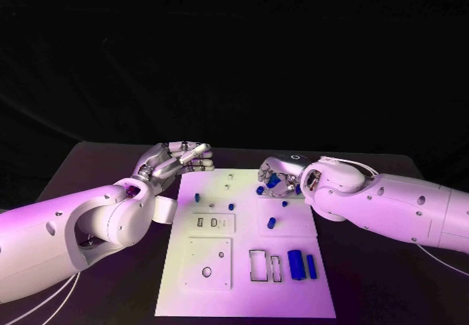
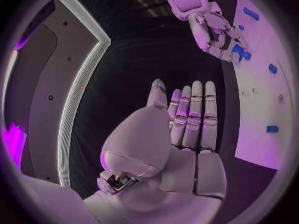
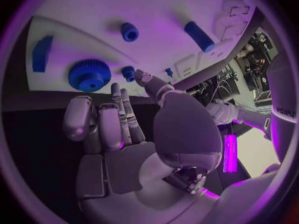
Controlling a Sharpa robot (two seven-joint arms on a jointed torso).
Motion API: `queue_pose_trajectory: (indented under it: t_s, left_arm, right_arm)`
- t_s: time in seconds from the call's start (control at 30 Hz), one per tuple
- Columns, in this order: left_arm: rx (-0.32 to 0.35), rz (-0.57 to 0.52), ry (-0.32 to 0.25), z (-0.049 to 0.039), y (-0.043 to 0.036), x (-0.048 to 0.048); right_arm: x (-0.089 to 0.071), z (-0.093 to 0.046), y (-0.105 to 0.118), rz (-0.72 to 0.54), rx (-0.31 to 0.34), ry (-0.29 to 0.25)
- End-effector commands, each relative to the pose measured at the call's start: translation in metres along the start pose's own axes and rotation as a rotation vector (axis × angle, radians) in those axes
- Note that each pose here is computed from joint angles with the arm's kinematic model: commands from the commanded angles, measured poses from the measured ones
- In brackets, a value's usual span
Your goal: Assemble the parts on the task board
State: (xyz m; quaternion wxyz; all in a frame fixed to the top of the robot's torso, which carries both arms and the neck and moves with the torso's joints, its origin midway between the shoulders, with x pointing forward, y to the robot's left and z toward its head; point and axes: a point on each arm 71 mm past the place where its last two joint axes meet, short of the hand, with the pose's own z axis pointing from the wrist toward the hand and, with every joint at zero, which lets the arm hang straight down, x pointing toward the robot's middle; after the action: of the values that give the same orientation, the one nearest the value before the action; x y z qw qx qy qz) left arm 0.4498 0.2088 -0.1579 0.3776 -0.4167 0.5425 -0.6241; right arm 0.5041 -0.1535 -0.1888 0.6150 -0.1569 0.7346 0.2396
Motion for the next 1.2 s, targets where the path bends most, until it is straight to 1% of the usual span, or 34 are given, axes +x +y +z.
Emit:
queue_pose_trajectory:
  t_s: [0.03,0.4,0.63,1.2]
  left_arm:
    - [0.005,-0.015,0.02,0.0005,-0.0019,0.003]
    - [0.0,-0.013,0.016,0.001,-0.0015,0.0012]
    - [-0.003,-0.015,0.02,0.0024,-0.0007,0.0021]
    - [-0.007,-0.014,0.018,0.0028,-0.0001,0.0016]
  right_arm:
    - [0.0045,0.0007,0.0003,-0.026,0.007,0.027]
    - [0.0074,0.0025,0.0038,-0.018,-0.001,0.01]
    - [0.0074,0.0033,0.0039,-0.009,-0.002,0.006]
    - [0.0096,0.0084,0.0057,-0.001,0.002,0.01]
